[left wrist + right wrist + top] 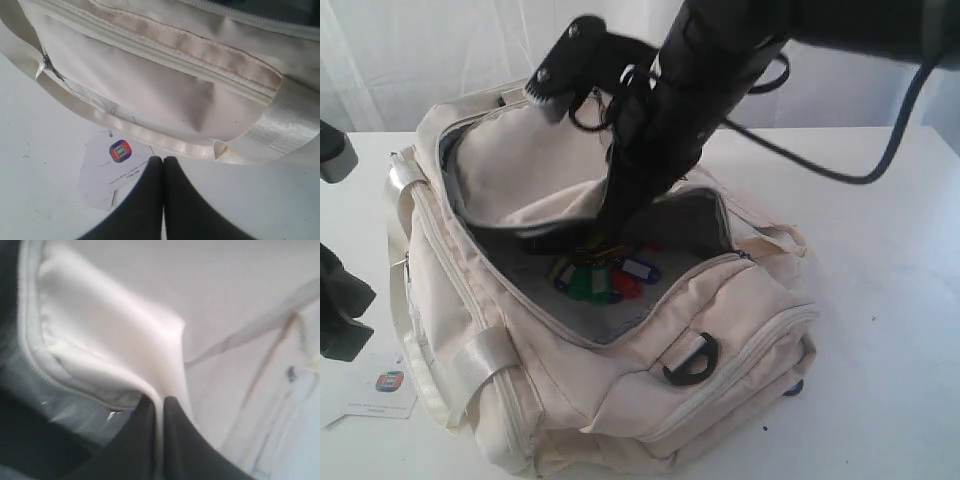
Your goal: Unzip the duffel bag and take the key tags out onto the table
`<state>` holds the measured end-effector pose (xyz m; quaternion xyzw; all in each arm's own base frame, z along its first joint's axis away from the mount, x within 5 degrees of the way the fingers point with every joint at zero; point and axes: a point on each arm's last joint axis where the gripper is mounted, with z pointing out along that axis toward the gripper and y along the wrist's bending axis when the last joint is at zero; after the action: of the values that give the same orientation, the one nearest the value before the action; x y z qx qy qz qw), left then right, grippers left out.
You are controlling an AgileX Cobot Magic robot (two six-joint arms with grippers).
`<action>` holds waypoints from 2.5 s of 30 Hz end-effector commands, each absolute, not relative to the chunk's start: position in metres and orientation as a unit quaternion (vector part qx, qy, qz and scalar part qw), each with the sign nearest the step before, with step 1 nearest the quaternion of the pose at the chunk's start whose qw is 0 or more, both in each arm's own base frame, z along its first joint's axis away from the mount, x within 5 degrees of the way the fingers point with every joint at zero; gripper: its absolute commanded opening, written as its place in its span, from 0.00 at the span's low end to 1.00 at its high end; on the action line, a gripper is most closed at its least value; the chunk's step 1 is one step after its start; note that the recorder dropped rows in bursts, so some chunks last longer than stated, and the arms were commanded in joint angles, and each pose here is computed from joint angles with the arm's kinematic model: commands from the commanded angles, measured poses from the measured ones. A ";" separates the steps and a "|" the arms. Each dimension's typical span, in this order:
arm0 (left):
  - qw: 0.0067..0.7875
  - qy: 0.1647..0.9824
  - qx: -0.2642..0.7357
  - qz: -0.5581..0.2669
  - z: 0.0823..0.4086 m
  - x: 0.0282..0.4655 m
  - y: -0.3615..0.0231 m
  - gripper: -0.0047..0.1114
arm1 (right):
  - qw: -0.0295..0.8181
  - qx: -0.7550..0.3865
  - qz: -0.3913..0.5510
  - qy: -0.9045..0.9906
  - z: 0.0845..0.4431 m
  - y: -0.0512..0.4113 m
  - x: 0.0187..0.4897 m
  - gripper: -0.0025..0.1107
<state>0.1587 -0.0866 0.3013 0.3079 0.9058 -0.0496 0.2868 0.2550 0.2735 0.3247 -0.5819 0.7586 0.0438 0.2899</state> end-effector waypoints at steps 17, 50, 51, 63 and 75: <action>0.287 0.906 0.307 -0.056 0.301 0.156 -0.087 0.04 | 0.368 -0.272 -0.010 0.889 0.337 0.141 0.365 0.02; 0.287 0.906 0.306 -0.058 0.302 0.156 -0.087 0.04 | 0.403 -0.344 0.133 0.838 0.378 0.166 0.345 0.47; 0.287 0.906 0.306 -0.058 0.302 0.156 -0.087 0.04 | 0.410 -0.382 0.158 0.813 0.383 0.177 0.337 0.48; 0.286 0.906 0.306 -0.058 0.301 0.156 -0.087 0.04 | 0.370 -0.674 0.123 0.627 0.347 0.285 0.280 0.48; 0.285 0.907 0.306 -0.059 0.301 0.156 -0.087 0.04 | 0.318 -0.639 0.066 0.698 0.295 0.301 0.301 0.70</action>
<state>0.1594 -0.0872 0.3019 0.3069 0.9044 -0.0516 0.2920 0.2985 0.2984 0.3034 -0.6437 0.6916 0.0673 0.3207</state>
